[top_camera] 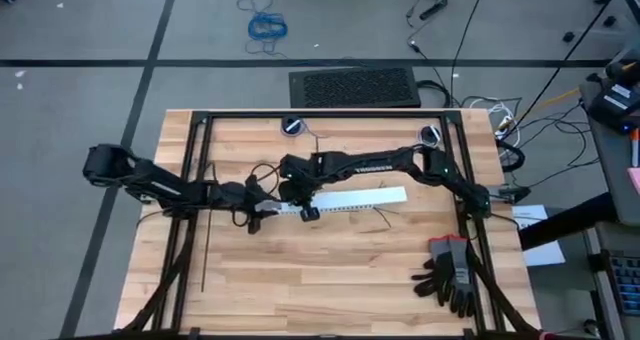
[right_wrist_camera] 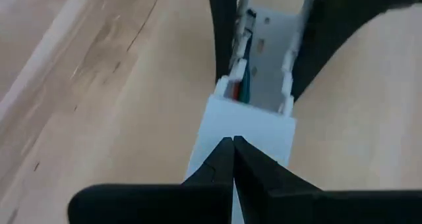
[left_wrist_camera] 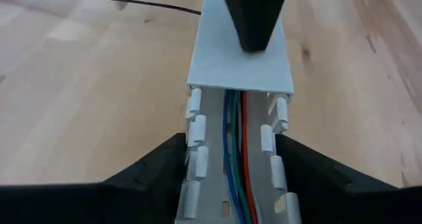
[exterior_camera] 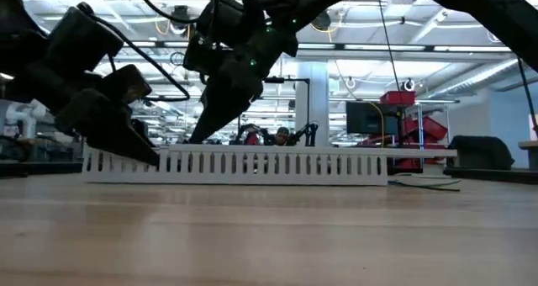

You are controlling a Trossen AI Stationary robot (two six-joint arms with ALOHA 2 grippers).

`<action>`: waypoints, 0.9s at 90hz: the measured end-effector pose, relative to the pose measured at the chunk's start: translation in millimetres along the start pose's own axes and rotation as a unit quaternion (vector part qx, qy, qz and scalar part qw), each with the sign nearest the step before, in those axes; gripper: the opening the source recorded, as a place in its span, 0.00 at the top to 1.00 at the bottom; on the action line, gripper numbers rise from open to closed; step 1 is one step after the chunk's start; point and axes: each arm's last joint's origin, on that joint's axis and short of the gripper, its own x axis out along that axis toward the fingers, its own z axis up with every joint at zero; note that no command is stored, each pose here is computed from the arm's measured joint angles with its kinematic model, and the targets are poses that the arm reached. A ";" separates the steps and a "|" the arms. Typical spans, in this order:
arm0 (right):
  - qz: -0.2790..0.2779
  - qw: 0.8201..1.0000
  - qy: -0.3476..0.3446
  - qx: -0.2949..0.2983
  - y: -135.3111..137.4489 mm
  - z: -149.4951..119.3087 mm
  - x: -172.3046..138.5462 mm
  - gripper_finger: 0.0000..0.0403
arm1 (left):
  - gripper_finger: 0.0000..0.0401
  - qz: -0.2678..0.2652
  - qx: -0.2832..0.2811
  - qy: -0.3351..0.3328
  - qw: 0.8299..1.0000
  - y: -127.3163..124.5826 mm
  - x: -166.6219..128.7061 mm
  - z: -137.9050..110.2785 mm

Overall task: Ziptie cables
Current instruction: Close the cable duct

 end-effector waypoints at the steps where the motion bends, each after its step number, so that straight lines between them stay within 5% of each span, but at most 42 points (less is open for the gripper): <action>1: 0.000 1.000 -0.002 -0.001 0.1 0.0 0.5 1.00 | 0.46 0.000 0.001 0.001 1.000 -0.3 0.7 0.2; 28: -0.028 0.998 -0.052 -0.014 -6.0 2.5 17.2 1.00 | 0.46 -0.005 0.005 0.005 1.000 -5.0 16.0 11.1; 50: -0.054 0.997 -0.033 -0.037 7.4 31.6 -43.5 1.00 | 0.46 -0.005 0.005 0.008 1.000 -5.1 17.5 11.1; 65: -0.033 0.998 0.058 0.001 15.6 16.0 -53.7 1.00 | 0.46 -0.005 0.006 0.008 1.000 -5.1 17.5 11.0; 81: -0.017 0.994 0.103 0.020 16.2 -2.9 -29.1 1.00 | 0.46 -0.005 0.008 0.007 1.000 -5.1 17.5 10.9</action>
